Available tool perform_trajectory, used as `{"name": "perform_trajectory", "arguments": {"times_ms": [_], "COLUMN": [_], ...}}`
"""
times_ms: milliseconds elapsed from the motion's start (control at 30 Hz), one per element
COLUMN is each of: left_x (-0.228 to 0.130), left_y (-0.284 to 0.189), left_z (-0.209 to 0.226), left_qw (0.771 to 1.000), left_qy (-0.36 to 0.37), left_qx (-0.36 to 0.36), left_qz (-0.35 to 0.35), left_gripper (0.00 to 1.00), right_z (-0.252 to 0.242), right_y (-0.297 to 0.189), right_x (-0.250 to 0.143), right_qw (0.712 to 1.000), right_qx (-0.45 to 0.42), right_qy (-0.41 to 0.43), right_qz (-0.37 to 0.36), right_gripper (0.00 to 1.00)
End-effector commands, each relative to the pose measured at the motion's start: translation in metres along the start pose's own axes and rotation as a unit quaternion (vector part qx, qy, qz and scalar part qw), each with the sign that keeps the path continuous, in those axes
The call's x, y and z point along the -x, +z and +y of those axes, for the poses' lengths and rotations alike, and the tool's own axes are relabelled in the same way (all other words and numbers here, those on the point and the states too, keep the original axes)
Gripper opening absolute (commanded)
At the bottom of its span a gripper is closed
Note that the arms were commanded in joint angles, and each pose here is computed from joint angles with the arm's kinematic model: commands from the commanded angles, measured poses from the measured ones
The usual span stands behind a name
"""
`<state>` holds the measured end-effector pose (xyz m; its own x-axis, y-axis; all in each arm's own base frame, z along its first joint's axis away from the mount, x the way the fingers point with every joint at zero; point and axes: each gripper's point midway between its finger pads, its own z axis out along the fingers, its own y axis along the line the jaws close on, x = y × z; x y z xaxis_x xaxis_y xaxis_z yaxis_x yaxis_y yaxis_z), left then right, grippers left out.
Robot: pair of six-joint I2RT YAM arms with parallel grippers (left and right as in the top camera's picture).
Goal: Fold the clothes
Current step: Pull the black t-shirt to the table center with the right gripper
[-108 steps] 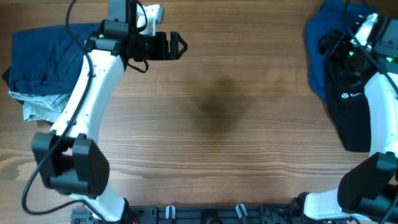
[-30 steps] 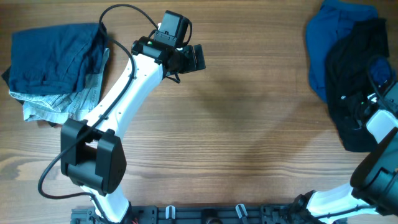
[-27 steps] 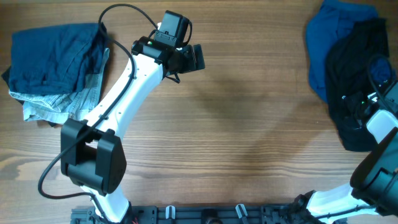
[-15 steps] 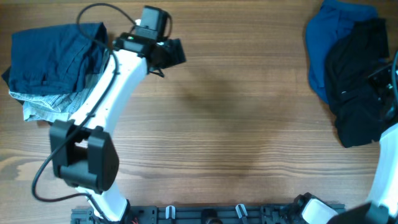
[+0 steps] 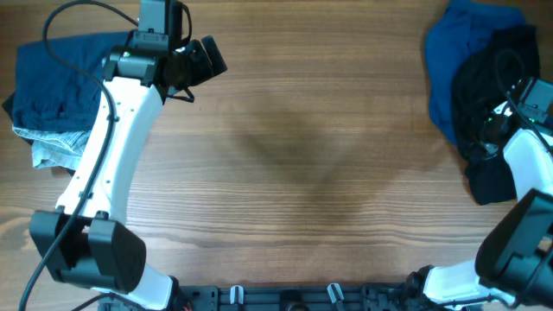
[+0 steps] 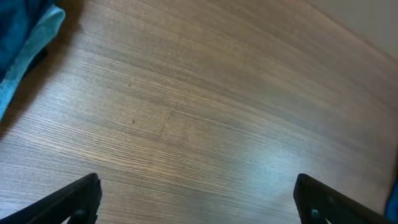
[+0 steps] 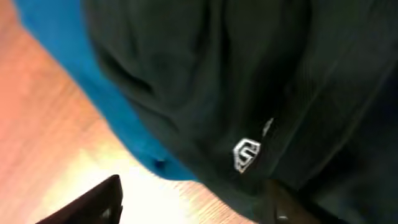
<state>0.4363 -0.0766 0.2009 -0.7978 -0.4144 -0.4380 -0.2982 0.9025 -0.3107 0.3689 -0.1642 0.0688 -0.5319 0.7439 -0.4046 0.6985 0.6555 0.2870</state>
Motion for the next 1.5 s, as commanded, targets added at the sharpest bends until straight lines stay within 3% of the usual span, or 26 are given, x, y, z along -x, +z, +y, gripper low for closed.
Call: {"name": "perform_trajectory", "arguments": {"times_ms": [0,167,233,400,533,667,767,867,967,1067,1267,1400,1467], "left_x": [-0.003,-0.004,-0.004,-0.004,-0.004,-0.003,-0.001,0.005,0.020,0.024,0.026,0.028,0.029], "left_y": [0.008,0.010,0.010,0.010,0.010,0.009,0.007,-0.013,-0.061,-0.088,-0.088,-0.089,-0.089], "left_z": [0.000,0.000,0.000,0.000,0.000,0.000,0.000,-0.005,-0.004,0.000,0.009,0.017,0.017], "left_qw": [1.000,1.000,1.000,1.000,1.000,1.000,1.000,1.000,0.997,0.995,0.995,0.995,0.995], "left_qy": [-0.002,-0.002,-0.002,-0.002,-0.002,-0.002,-0.003,0.007,0.010,0.004,0.003,-0.005,-0.005], "left_qx": [0.001,0.001,0.001,0.001,0.001,0.001,0.000,-0.014,-0.023,-0.033,-0.011,-0.005,-0.005], "left_qz": [0.012,0.014,0.014,0.014,0.014,0.013,0.009,-0.013,-0.071,-0.095,-0.100,-0.100,-0.101], "left_gripper": [0.98,0.99,0.99,0.99,0.99,1.00,0.99,0.99,0.99,0.99,1.00,1.00,1.00], "right_z": [-0.018,-0.033,-0.036,-0.036,0.011,0.095,0.157,0.218,0.272,0.297,0.324,0.319,0.316], "right_y": [0.002,0.004,0.011,0.043,0.002,-0.097,-0.169,-0.214,-0.232,-0.227,-0.213,-0.231,-0.243], "right_x": [0.010,0.009,0.009,0.005,0.036,0.050,0.035,-0.008,-0.073,-0.120,-0.192,-0.193,-0.196], "right_qw": [0.999,0.997,0.997,0.998,0.998,0.973,0.944,0.908,0.871,0.859,0.824,0.817,0.803], "right_qx": [-0.036,-0.069,-0.077,-0.065,0.031,0.181,0.244,0.311,0.365,0.365,0.402,0.400,0.406], "right_qy": [0.008,0.012,0.012,0.013,-0.030,-0.128,-0.200,-0.265,-0.323,-0.356,-0.396,-0.411,-0.431], "right_qz": [-0.017,-0.019,-0.020,-0.008,-0.043,-0.065,-0.094,-0.097,-0.064,-0.038,0.049,0.057,0.067], "right_gripper": [0.76,0.75,0.65,0.04,0.04,0.04,0.04,0.04,0.04,0.04,0.05,0.15,0.34]}}
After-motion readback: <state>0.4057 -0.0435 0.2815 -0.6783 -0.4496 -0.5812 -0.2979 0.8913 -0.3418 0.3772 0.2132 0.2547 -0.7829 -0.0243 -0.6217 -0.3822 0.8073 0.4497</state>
